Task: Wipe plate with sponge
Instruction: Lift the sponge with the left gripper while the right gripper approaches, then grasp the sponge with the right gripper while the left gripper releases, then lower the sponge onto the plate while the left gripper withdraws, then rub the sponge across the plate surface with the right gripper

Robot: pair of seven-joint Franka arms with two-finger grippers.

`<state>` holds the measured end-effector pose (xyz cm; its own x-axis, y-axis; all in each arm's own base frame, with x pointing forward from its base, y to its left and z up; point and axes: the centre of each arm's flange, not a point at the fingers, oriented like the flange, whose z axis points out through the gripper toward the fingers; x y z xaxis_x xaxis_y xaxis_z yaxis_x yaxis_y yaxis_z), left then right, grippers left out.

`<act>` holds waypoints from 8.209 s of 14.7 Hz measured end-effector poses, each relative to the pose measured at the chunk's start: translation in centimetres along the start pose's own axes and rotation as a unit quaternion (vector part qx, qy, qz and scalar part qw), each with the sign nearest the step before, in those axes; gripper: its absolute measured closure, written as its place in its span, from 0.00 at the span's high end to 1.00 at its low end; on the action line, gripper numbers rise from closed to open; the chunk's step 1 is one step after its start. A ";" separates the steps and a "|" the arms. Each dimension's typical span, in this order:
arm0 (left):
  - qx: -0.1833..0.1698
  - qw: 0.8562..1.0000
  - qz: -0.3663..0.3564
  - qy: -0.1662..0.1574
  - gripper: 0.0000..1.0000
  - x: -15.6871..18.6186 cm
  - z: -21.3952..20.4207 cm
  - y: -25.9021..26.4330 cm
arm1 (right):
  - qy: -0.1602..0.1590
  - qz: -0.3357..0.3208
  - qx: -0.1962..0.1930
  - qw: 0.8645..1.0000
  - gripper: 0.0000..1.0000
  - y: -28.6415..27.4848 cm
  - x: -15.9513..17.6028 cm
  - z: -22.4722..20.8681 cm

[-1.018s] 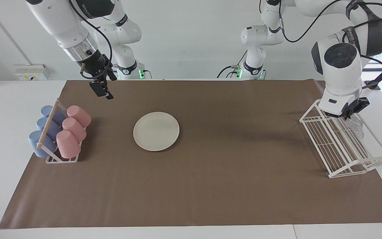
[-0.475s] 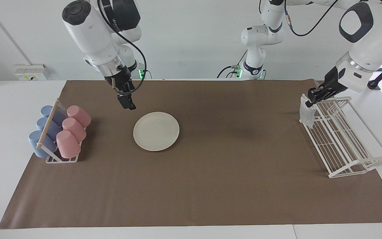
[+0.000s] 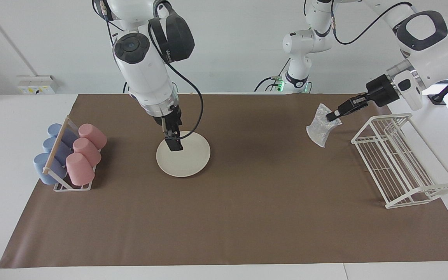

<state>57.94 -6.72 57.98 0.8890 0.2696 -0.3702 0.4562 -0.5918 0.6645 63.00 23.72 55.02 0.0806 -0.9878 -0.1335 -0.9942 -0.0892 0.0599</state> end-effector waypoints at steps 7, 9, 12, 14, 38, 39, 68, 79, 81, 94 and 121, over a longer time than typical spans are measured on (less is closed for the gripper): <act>-0.155 0.980 0.082 -0.097 0.04 -2.0 8.8 -4.2 | 0.002 -0.018 -0.005 1.000 1.00 1.2 -3.9 -0.1; -0.179 0.966 0.134 -0.133 0.04 -3.2 13.7 -5.0 | 0.003 -0.031 -0.006 0.999 1.00 1.8 -5.6 0.1; -0.223 0.952 0.140 -0.159 0.04 -3.8 16.4 -4.5 | 0.004 -0.049 -0.008 0.999 1.00 2.7 -7.7 0.5; -0.241 0.947 0.132 -0.166 0.04 -3.6 17.6 -4.7 | 0.001 -0.050 -0.002 0.999 1.00 3.2 -9.3 0.6; -0.271 0.938 0.120 -0.178 0.04 -3.3 19.2 -4.7 | -0.019 -0.090 0.031 0.995 0.88 8.3 -19.3 2.8; -0.271 0.938 0.120 -0.179 0.04 -3.3 19.2 -4.7 | -0.019 -0.089 0.030 0.995 0.76 8.3 -19.3 2.8; 0.024 0.994 0.097 -0.050 1.00 -5.8 12.1 1.1 | 0.013 0.054 -0.015 0.998 0.11 9.6 4.3 24.3; 0.374 0.903 0.183 0.103 1.00 -6.7 3.4 1.3 | 0.019 0.017 -0.017 1.000 0.11 8.0 10.6 24.6; 0.400 0.890 0.185 0.117 1.00 -7.2 1.7 2.0 | 0.019 0.017 -0.015 1.000 0.11 7.9 10.8 24.6; 0.398 0.899 0.148 0.109 1.00 -5.6 -2.4 1.5 | -0.031 0.104 0.086 0.990 0.11 8.4 0.6 26.2; 0.404 0.896 0.147 0.110 1.00 -4.7 -2.2 1.0 | -0.018 0.026 0.065 0.997 0.11 8.8 3.8 25.3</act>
<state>54.27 -6.93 61.83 0.9929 0.1020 -0.0608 0.1018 -0.9948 -0.0062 52.80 22.46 29.98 0.0276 -0.9854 -0.1682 -0.9980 -0.0176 -0.0606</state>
